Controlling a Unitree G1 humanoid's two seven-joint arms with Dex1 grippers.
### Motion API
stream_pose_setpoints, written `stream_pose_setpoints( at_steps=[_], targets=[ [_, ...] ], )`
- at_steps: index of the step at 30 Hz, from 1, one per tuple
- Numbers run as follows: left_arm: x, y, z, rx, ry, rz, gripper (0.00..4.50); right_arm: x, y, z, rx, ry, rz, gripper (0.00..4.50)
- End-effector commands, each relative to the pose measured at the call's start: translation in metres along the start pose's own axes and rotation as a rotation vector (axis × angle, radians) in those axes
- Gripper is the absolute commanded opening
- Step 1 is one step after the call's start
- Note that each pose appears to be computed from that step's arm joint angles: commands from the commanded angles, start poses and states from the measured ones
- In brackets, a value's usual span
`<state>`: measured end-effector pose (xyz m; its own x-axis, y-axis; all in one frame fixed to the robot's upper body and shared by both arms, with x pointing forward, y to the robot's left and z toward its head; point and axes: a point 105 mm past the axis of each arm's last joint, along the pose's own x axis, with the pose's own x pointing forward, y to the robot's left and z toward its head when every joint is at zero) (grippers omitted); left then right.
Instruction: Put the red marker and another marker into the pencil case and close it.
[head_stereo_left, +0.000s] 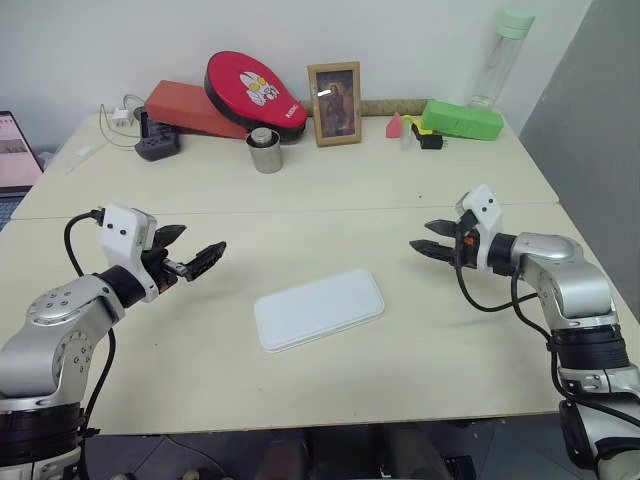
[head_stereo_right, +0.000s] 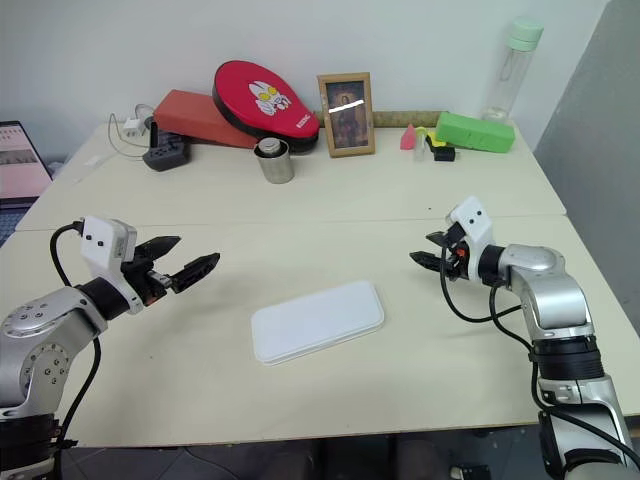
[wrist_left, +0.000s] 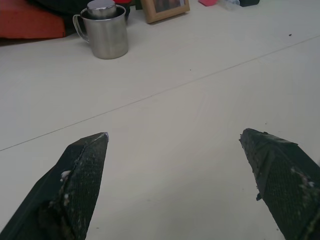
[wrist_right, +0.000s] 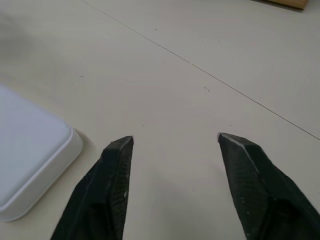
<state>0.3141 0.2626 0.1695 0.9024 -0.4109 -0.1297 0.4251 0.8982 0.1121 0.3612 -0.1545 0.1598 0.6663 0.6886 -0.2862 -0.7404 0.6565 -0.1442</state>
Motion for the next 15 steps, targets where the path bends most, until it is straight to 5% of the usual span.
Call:
stream_pose_setpoints(
  at_steps=[1,4,15],
  targets=[
    [-0.0021,0.0027,0.0068,0.036,-0.030,0.009,4.50,-0.0065,0.0017,0.0148,-0.019,-0.061,-0.011,4.04],
    [-0.0020,0.0057,0.0069,0.021,-0.041,0.025,4.50,-0.0045,0.0017,0.0145,-0.021,-0.056,-0.015,4.49],
    [0.0055,0.0065,0.0063,-0.002,-0.058,0.015,4.50,-0.0121,0.0037,0.0107,-0.017,-0.048,-0.008,4.49]
  ],
)
